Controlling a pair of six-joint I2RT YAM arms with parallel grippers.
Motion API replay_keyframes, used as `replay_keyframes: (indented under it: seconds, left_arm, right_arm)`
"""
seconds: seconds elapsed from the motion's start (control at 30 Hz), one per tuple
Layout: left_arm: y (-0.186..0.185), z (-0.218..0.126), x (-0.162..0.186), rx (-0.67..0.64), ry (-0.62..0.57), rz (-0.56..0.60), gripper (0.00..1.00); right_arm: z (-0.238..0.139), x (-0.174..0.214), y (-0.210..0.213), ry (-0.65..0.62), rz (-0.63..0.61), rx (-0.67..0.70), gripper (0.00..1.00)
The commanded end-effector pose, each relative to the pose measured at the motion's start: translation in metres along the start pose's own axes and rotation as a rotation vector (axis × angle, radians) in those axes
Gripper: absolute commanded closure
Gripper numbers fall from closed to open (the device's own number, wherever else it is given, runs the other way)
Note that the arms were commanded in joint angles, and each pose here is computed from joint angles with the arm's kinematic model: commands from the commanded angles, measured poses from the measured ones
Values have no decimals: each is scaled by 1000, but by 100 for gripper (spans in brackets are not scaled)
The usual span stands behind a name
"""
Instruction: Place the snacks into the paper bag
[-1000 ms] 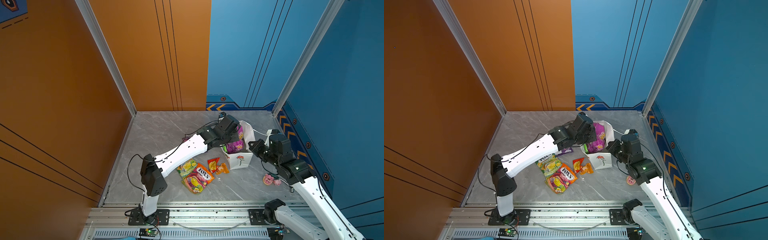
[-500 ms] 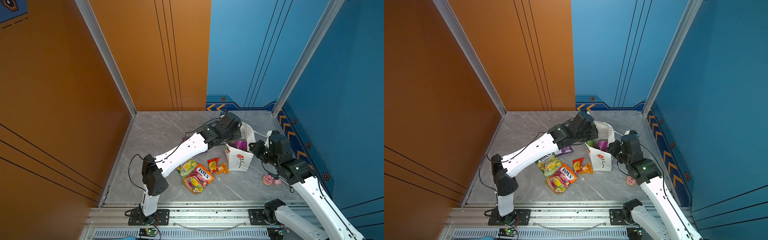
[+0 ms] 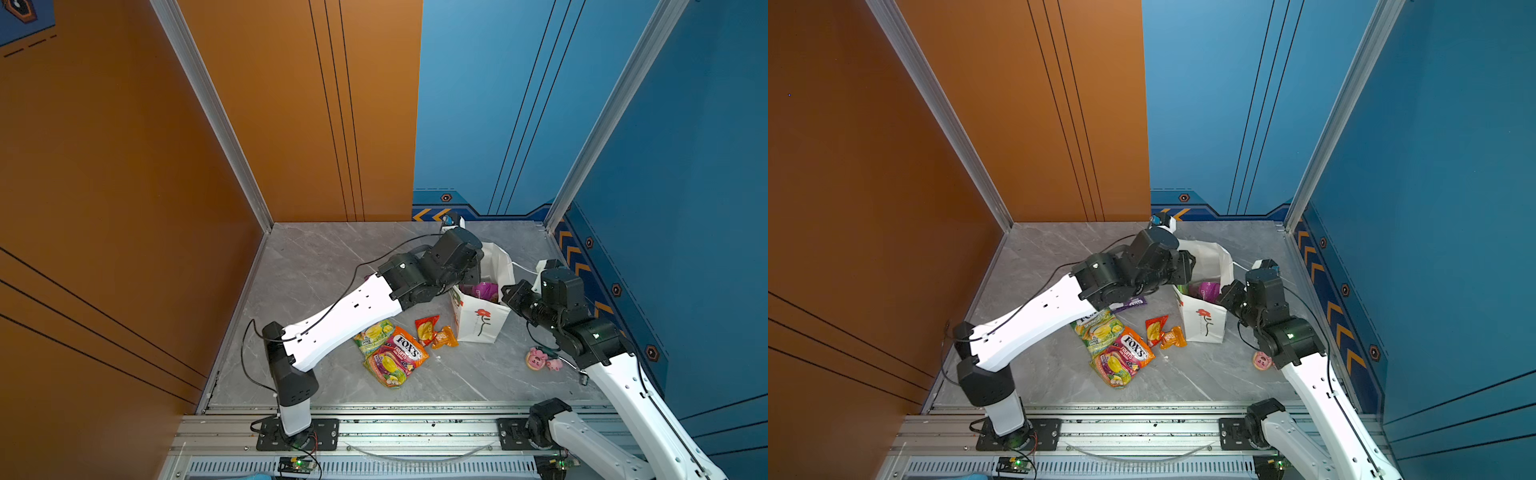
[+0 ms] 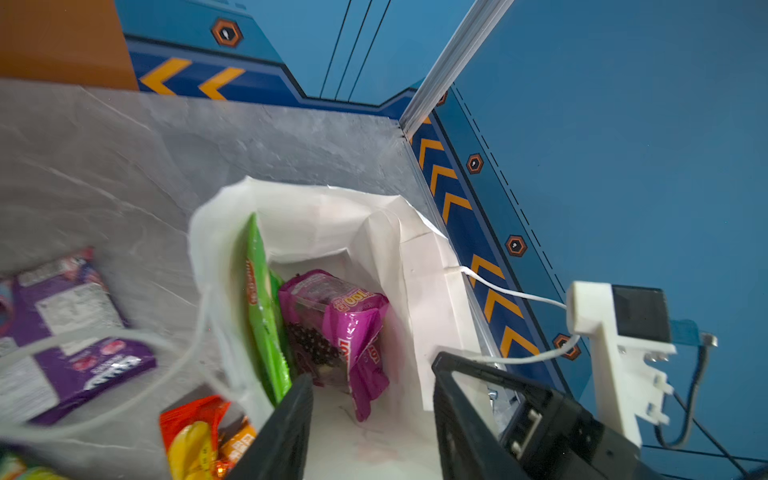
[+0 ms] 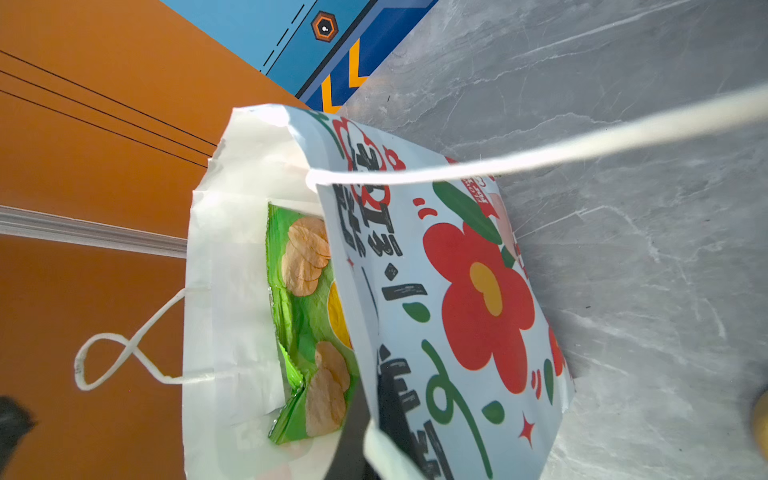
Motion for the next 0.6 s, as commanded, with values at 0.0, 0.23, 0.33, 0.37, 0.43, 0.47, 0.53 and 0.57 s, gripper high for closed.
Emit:
replay_keyframes:
  seconds: [0.0, 0.23, 0.33, 0.37, 0.43, 0.47, 0.53, 0.57]
  left_arm:
    - [31, -20, -19, -152, -79, 84, 38]
    - [63, 18, -2, -253, 23, 75, 24]
    - [70, 36, 7, -266, 74, 65, 22]
    - [72, 42, 9, -271, 87, 63, 21]
    - [75, 50, 12, -281, 100, 57, 21]
    - [78, 54, 13, -290, 103, 54, 22]
    - [81, 59, 15, -300, 112, 50, 26]
    - [83, 63, 16, -305, 118, 48, 28]
  right_arm:
    - [-10, -19, 15, -49, -67, -44, 100]
    - [-9, -14, 17, -37, -94, -48, 100]
    - [-9, -13, 18, -35, -107, -42, 100]
    - [-9, -12, 18, -34, -111, -41, 100]
    - [-9, -11, 18, -32, -117, -41, 100]
    - [-9, -11, 18, -31, -120, -42, 100]
    - [-9, -11, 18, -29, -124, -39, 100]
    - [-9, -11, 17, -30, -128, -35, 100]
Point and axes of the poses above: each gripper's point midway between its finger pads, its own z axis out along the fingers, its own y axis along the line the jaws close on, x = y × z, the point moved 1 cm from there along -z, back along the fingers, and after that the axes turned 14 degrees about -z, right-handed, at the moved point
